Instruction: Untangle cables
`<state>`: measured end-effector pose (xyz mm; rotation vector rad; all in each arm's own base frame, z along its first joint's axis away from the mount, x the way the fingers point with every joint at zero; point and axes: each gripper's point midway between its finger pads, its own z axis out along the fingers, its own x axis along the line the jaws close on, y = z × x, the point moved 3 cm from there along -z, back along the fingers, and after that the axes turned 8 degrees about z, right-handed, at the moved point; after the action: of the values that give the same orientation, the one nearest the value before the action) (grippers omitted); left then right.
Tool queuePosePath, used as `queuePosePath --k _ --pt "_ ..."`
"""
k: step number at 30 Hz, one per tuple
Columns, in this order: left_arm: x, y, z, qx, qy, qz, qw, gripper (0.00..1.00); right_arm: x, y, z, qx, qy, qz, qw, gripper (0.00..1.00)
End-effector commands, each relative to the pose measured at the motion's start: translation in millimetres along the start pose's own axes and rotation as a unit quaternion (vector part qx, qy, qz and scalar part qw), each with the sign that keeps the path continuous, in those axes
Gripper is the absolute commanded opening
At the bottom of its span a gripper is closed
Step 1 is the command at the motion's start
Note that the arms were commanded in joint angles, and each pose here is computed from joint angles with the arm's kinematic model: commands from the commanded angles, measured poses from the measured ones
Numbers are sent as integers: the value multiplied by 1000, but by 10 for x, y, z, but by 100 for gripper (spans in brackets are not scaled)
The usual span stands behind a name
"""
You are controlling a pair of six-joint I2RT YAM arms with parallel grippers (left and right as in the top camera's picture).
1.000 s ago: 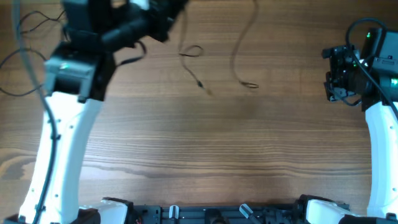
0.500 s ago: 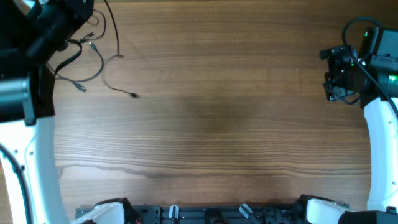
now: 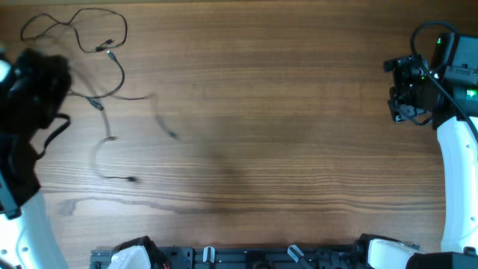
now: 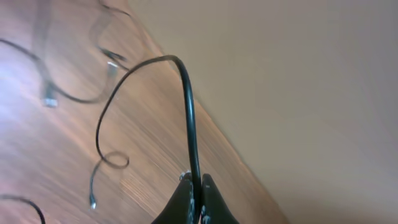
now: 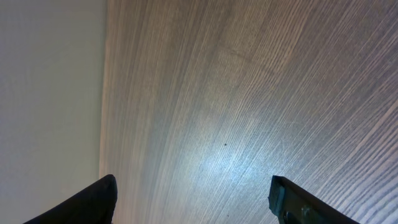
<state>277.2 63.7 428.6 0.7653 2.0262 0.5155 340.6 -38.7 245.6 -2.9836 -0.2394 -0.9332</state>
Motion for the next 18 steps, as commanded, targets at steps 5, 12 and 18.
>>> queuePosePath --k 5,12,18 --pt "797 232 83 -13 141 -85 986 4 8 4 16 3 0 -7 1000 80" --pt "1453 460 310 -11 225 -150 963 4 7 8 17 1 0 -7 1000 80" --pt "2224 622 300 -23 315 -217 924 4 6 14 17 -1 -1 -7 1000 80"
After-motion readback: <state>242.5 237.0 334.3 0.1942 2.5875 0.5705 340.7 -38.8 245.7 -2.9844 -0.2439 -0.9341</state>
